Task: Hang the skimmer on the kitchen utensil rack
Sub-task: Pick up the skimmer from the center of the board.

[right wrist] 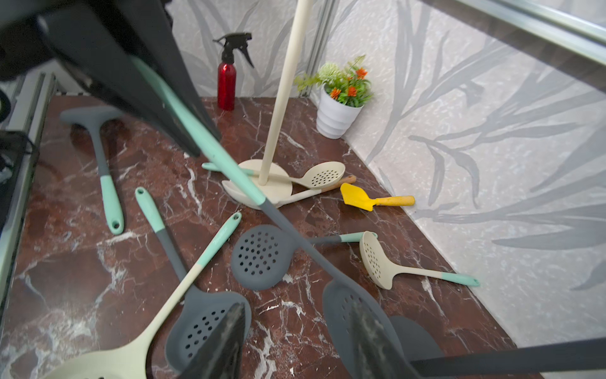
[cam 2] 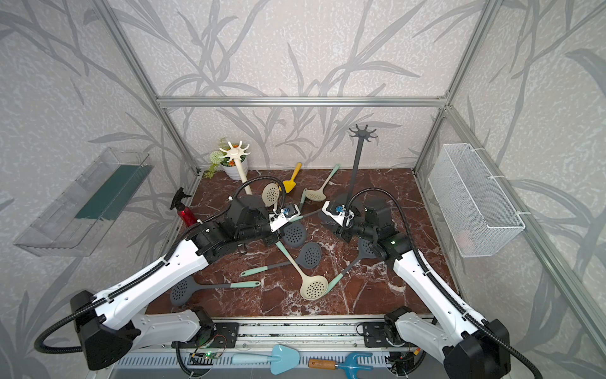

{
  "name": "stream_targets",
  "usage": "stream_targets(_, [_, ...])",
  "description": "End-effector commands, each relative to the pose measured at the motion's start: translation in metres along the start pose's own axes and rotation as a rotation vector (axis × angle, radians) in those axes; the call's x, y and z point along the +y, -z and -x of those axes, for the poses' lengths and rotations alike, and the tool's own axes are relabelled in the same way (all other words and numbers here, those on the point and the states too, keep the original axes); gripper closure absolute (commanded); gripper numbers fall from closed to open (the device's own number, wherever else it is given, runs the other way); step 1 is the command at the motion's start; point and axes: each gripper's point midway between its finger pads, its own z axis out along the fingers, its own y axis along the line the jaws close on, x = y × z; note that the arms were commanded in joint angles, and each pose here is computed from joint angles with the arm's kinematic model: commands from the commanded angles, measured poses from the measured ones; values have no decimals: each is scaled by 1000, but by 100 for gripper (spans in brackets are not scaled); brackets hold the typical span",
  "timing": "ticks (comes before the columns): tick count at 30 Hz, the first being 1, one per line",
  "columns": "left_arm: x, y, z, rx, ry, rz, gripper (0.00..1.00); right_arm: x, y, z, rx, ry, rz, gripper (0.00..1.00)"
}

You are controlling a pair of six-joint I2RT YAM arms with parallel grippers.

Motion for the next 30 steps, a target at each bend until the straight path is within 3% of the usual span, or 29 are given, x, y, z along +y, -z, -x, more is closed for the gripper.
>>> stream_targets(1, [-3, 15, 13, -72, -67, -4, 100, 3, -6, 4, -6, 139, 52, 47])
stream_targets(8, [-10, 19, 11, -62, -64, -50, 100, 4, -18, 10, -45, 180, 87, 49])
stream_targets(16, [-16, 28, 13, -106, -52, -63, 100, 5, -36, 7, 21, 224, 134, 52])
stream_targets(22, [-19, 30, 12, -112, -51, -69, 100, 20, -54, -5, 139, 277, 202, 54])
stream_targets(30, [-19, 37, 13, -129, -53, -61, 100, 16, -60, -17, 192, 316, 188, 62])
